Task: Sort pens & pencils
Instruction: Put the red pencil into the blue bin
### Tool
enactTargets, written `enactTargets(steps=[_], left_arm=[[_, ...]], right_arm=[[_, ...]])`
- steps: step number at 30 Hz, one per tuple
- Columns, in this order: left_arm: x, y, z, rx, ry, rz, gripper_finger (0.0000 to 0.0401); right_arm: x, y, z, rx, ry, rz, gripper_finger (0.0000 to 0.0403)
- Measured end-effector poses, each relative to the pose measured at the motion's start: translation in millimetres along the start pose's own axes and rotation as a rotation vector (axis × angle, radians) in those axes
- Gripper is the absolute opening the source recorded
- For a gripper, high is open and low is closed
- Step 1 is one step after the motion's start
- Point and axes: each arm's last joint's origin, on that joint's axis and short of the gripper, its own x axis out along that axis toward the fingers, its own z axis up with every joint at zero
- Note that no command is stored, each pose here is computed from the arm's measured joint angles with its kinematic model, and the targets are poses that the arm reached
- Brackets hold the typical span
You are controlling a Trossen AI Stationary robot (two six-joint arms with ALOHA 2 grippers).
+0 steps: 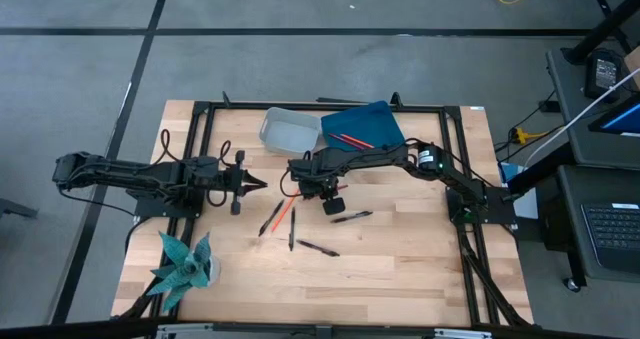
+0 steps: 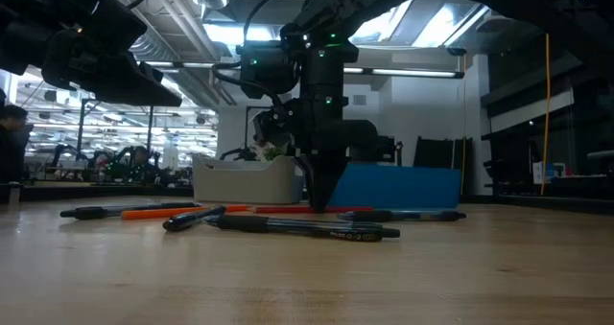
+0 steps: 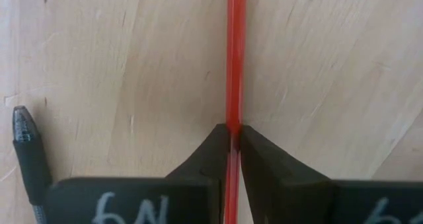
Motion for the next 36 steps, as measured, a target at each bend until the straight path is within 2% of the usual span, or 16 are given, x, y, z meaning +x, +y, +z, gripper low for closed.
enactTargets(steps=[22, 36], left_arm=[[0.0, 0.0, 0.0, 0.000, 0.000, 0.000, 0.0014], [0.0, 0.0, 0.0, 0.000, 0.000, 0.000, 0.0014]], right_arm=[[-5.3, 1.4, -3.6, 0.002, 0.027, 0.010, 0.0039], [-43.0, -6.3, 2.4, 0.013, 0.027, -0.048, 0.0039]])
